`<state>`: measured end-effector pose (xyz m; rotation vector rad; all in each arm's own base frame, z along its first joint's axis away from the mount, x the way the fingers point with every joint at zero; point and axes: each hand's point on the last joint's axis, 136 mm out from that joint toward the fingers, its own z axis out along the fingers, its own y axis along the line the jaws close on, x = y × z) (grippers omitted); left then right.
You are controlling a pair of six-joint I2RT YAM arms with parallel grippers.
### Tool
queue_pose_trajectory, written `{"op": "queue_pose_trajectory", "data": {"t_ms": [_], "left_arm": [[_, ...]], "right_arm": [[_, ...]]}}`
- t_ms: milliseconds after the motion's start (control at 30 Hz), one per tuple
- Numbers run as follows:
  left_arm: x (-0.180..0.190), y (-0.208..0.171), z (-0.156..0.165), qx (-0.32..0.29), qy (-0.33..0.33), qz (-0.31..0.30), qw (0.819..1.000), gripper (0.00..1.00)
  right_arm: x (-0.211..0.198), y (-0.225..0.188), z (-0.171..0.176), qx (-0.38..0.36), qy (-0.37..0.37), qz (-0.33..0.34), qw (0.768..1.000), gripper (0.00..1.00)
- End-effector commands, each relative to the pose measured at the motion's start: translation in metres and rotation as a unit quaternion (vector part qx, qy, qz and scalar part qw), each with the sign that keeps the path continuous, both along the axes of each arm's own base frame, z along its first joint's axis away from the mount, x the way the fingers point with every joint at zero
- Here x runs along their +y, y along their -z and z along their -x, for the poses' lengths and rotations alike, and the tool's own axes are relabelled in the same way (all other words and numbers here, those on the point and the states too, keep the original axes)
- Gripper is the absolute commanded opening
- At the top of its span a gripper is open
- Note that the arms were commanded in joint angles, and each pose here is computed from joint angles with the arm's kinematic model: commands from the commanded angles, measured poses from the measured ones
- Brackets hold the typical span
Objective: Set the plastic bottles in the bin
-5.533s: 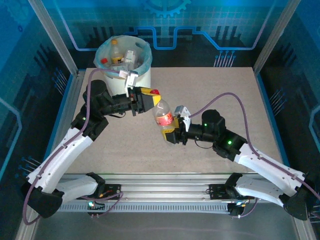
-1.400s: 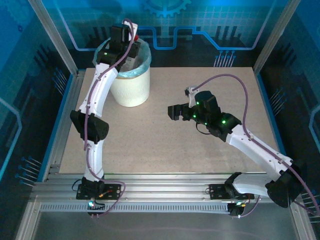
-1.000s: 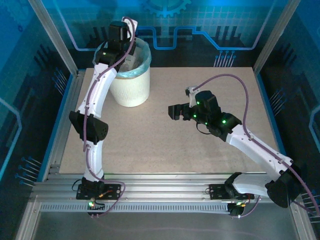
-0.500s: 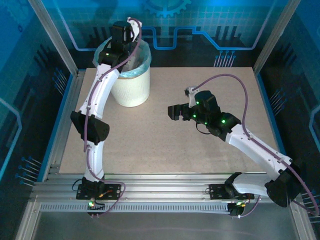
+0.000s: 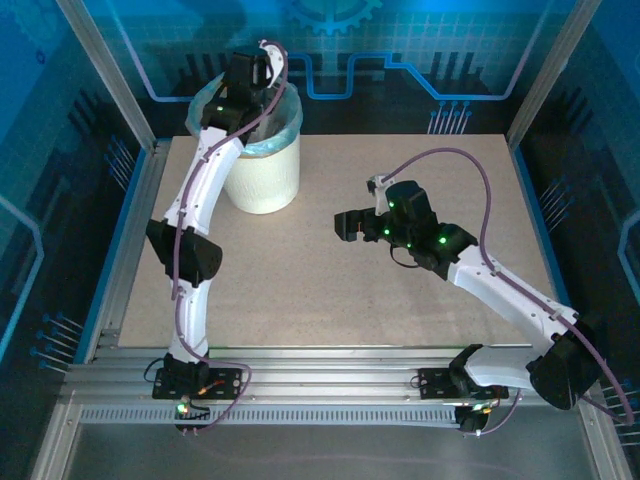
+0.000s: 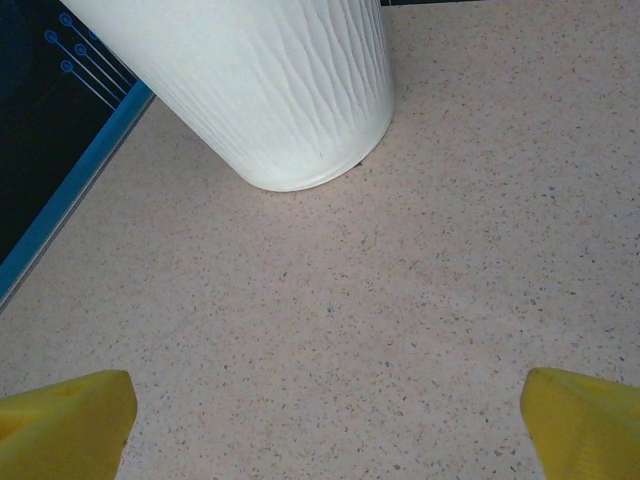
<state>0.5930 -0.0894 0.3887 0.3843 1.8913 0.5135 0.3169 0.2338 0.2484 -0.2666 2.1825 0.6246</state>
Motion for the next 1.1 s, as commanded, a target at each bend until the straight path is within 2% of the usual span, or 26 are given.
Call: {"op": "queue_pose_trajectory", "data": {"t_ms": [0,133,600,1067], "left_arm": [[0.013,-0.005,-0.004,-0.012,-0.033,0.005,0.999,0.85],[0.022,-0.004,-0.009,-0.021,-0.051,0.01,0.998,0.9],[0.041,0.006,-0.021,-0.034,-0.084,0.095,0.991,0.94],[0.048,0.012,-0.025,-0.029,-0.081,0.113,0.99,0.99]], "right_arm": [[-0.002,-0.01,-0.004,0.003,0.005,-0.012,1.0,1.0],[-0.002,-0.011,-0.004,0.003,0.006,-0.012,1.0,1.0],[0.001,-0.001,-0.007,0.017,0.003,-0.009,1.0,1.0],[0.01,0.003,-0.013,0.03,-0.006,-0.013,0.999,1.0]]}}
